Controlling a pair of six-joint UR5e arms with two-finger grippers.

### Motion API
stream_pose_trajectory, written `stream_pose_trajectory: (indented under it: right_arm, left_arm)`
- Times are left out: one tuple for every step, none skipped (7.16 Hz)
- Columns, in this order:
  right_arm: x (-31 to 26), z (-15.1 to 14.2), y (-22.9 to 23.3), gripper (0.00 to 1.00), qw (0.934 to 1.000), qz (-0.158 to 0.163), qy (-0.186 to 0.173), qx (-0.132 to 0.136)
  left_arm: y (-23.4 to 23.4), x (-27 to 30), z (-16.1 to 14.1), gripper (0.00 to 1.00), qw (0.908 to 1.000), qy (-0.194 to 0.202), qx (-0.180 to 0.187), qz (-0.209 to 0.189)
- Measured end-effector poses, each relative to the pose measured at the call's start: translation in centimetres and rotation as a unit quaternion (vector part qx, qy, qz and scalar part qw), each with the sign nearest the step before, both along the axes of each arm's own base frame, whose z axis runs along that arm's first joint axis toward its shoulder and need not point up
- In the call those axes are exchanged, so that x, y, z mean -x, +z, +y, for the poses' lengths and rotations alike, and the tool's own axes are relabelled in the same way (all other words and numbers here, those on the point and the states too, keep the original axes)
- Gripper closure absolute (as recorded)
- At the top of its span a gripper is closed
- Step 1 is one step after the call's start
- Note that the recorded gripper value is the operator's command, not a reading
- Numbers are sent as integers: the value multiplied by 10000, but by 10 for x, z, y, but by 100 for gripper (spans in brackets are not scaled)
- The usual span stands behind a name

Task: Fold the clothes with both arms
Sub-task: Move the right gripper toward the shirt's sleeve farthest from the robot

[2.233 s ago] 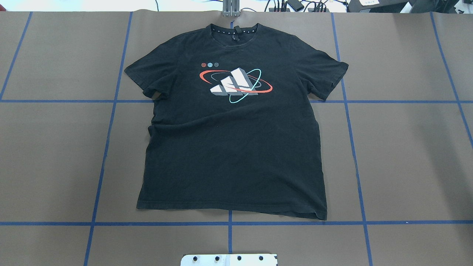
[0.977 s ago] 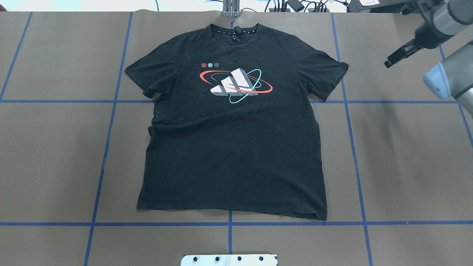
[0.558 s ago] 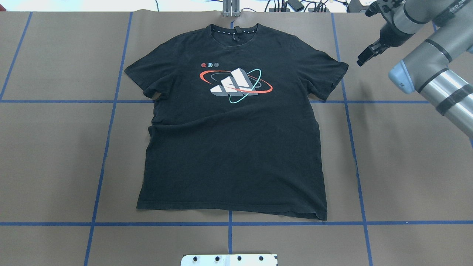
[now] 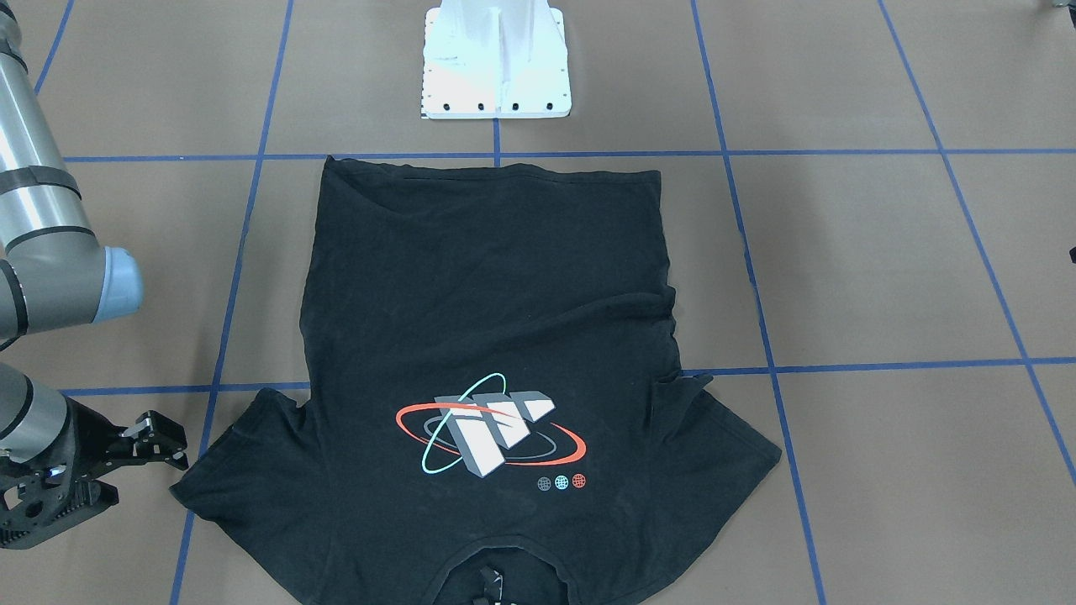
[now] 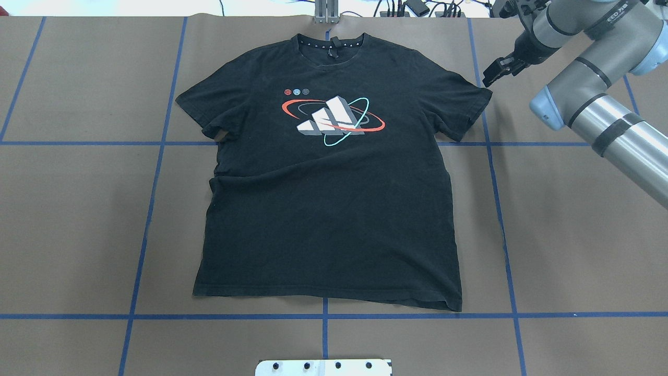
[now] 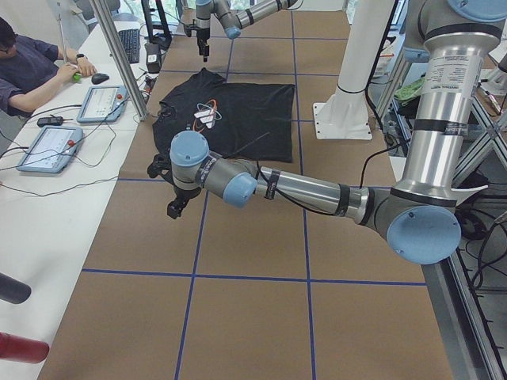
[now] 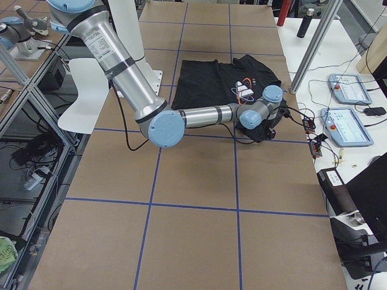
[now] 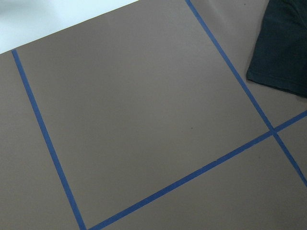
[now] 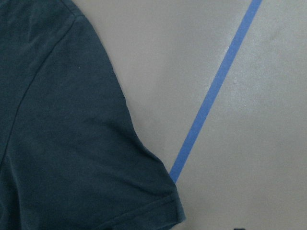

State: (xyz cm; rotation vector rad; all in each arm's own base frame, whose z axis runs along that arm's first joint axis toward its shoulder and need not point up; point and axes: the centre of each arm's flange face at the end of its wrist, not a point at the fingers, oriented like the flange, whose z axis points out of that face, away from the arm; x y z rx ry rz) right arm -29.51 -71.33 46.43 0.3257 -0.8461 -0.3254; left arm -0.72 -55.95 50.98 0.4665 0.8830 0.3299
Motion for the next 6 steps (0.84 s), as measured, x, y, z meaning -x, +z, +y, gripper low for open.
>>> stream_pose_trajectory:
  right_arm:
    - [3, 1, 4, 9, 9999, -28, 68, 88]
    - [5, 3, 10, 8, 9998, -61, 132, 154]
    - [13, 4, 18, 13, 9995, -92, 229, 190]
    - [21, 5, 24, 35, 9994, -86, 299, 167]
    - [27, 6, 27, 40, 9993, -70, 327, 143]
    - [32, 6, 28, 40, 9993, -33, 345, 109]
  left_arm:
    - [0, 0, 0, 0, 10000, 1, -2, 0]
    - [0, 0, 0, 0, 10000, 1, -2, 0]
    - [0, 0, 0, 0, 10000, 2, -4, -1]
    - [0, 0, 1, 0, 10000, 3, -2, -1]
    - [1, 0, 1, 0, 10000, 4, 1, -2]
    - [1, 0, 1, 0, 10000, 6, 2, -4]
